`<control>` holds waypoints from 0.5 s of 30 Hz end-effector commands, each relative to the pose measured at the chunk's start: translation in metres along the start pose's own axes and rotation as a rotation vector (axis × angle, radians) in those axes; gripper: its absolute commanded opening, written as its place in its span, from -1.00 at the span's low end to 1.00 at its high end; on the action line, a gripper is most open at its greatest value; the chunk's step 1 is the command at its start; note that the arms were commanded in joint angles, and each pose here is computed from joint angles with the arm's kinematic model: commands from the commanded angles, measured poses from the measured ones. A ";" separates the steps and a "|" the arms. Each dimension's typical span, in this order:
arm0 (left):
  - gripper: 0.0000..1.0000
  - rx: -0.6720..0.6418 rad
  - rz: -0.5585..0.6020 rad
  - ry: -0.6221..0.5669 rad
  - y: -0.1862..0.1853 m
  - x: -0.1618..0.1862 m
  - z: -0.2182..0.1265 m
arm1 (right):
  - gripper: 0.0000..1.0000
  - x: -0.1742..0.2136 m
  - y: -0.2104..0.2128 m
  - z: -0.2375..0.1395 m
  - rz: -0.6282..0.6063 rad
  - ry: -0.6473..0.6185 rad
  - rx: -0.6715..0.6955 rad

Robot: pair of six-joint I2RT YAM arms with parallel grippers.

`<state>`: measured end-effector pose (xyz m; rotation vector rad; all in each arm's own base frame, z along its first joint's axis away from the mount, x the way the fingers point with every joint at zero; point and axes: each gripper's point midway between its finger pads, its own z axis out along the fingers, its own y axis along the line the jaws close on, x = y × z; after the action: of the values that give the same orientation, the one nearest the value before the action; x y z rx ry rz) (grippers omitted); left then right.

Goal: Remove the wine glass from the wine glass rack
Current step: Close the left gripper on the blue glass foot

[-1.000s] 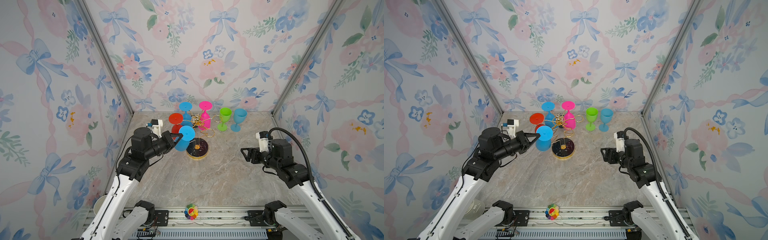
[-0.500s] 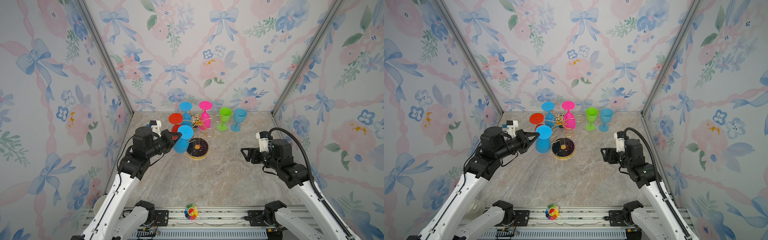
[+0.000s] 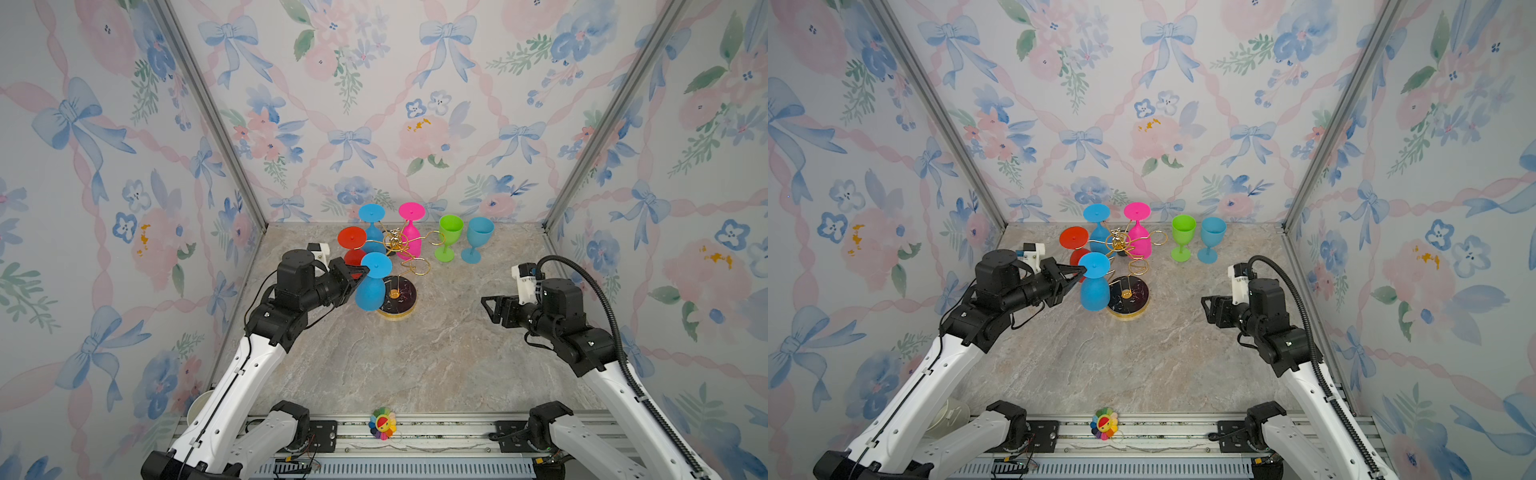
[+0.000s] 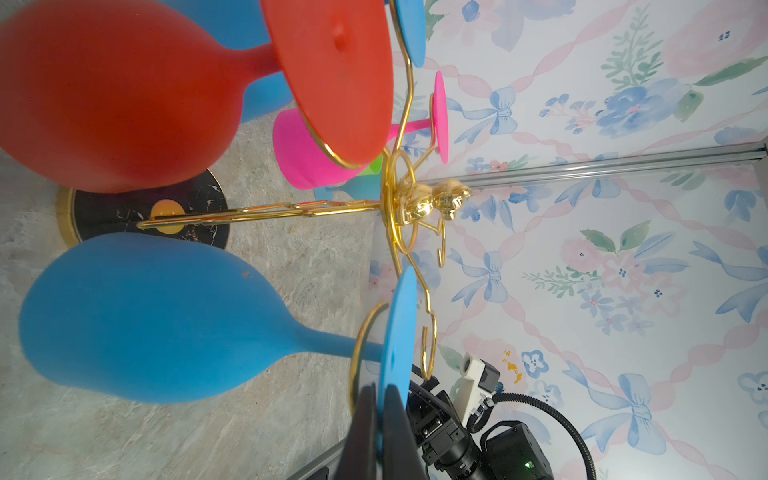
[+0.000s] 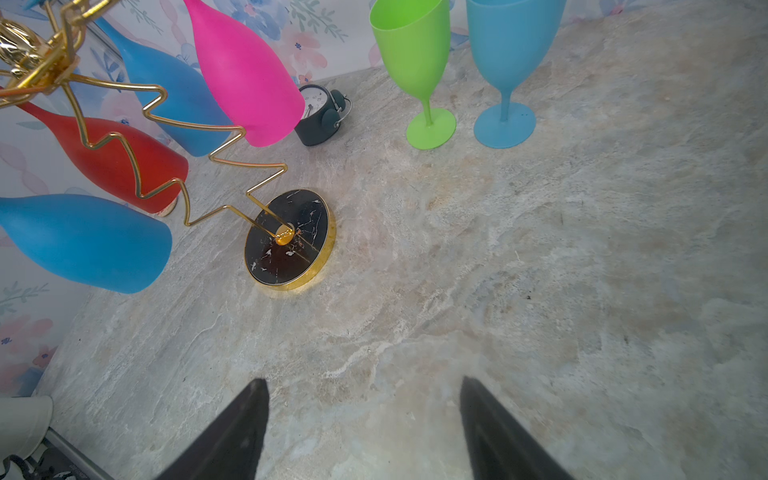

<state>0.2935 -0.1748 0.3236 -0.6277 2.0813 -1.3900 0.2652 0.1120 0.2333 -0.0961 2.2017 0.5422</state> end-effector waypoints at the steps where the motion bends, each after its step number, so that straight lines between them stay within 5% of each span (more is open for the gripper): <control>1: -1.00 0.007 -0.004 -0.010 -0.008 -0.003 0.000 | 0.50 0.003 0.000 0.001 0.005 0.002 0.002; 15: -1.00 0.000 -0.016 -0.010 -0.011 -0.008 0.007 | 0.50 0.006 -0.001 -0.002 0.002 0.000 0.005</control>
<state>0.3025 -0.1766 0.3261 -0.6486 2.0827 -1.3868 0.2636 0.1113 0.2345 -0.0963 2.1943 0.5425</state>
